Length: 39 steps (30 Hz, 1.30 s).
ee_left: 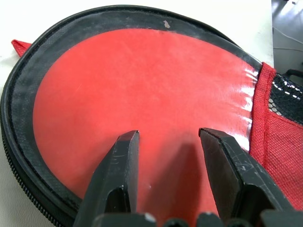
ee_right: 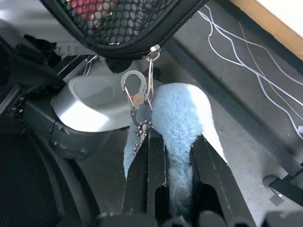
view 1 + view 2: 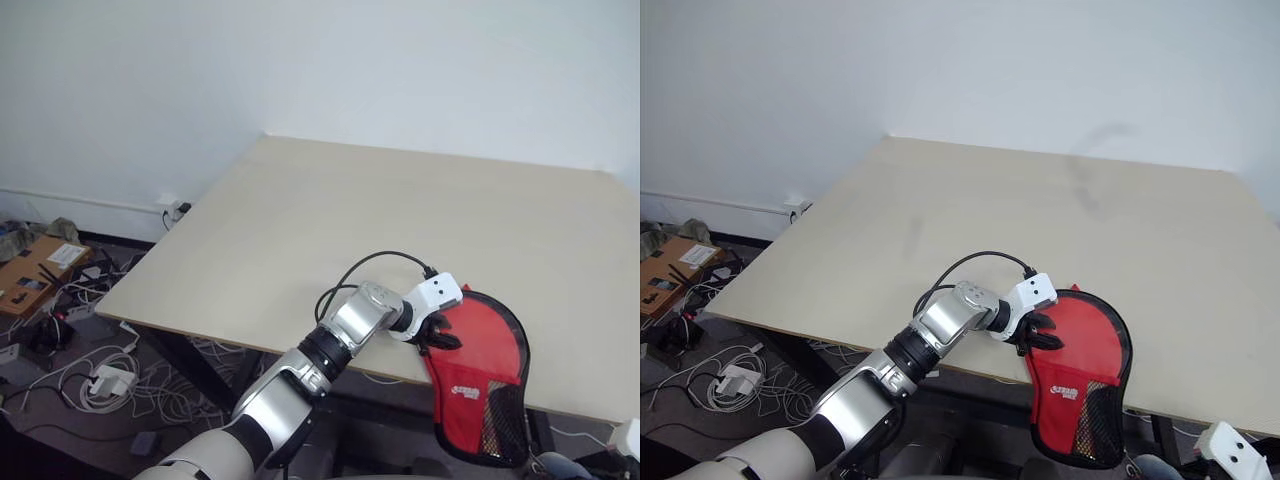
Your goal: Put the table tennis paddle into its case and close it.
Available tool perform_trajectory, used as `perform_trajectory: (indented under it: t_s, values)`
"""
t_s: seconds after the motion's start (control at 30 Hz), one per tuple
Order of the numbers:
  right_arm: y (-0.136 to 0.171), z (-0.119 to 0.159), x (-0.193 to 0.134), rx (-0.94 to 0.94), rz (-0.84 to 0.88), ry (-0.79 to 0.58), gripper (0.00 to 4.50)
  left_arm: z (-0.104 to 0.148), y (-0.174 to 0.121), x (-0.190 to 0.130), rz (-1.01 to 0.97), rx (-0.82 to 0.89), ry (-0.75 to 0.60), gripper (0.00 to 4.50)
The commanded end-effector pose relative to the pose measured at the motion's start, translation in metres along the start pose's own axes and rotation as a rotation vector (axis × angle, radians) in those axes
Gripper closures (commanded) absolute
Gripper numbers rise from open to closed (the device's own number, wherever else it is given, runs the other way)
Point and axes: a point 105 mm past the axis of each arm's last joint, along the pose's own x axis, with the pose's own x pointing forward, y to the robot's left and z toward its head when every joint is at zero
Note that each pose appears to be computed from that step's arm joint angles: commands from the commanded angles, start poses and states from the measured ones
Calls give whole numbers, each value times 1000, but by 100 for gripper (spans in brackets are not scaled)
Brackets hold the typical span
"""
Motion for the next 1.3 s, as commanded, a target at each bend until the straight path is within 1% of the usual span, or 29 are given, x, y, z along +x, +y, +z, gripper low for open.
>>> perform_trajectory:
  t_s: [0.03,0.1,0.17,0.23,0.27,0.37,0.5,0.7,0.8,0.9,1.0,1.1,1.2,1.3]
  values:
    - [0,-11,-14,-16,-4,68,445,-41,4,5,22,-99,138,238]
    - [1,-11,-16,-17,-15,74,445,-40,5,5,21,-96,137,238]
    - [-6,-8,-15,-12,-75,67,445,-40,5,4,24,-91,133,238]
    - [-10,-1,-13,44,-92,27,372,-39,6,4,25,-87,130,238]
    - [-8,2,-12,41,-79,12,348,-39,6,4,24,-86,130,238]
    - [-8,15,-11,1,-84,-32,241,-41,4,5,15,-71,136,238]
    - [-20,32,-23,-35,-144,-75,101,-40,8,2,23,-65,128,238]
    - [-39,73,-46,-89,-239,-201,101,-36,18,-7,42,-68,105,238]
    - [-48,112,-52,-115,-277,-348,101,-33,24,-16,45,-89,67,238]
    - [-52,140,-49,-109,-269,-473,101,-23,28,-30,32,-103,1,238]
    - [-51,161,-37,-113,-223,-539,101,-6,33,-57,13,-91,-99,238]
    - [-47,179,-19,-137,-176,-576,101,3,35,-96,8,-45,-172,238]
    - [-41,197,-2,-153,-128,-627,101,-1,35,-139,18,-12,-206,238]
    - [-31,208,13,-175,-60,-642,101,-16,31,-180,54,14,-196,238]
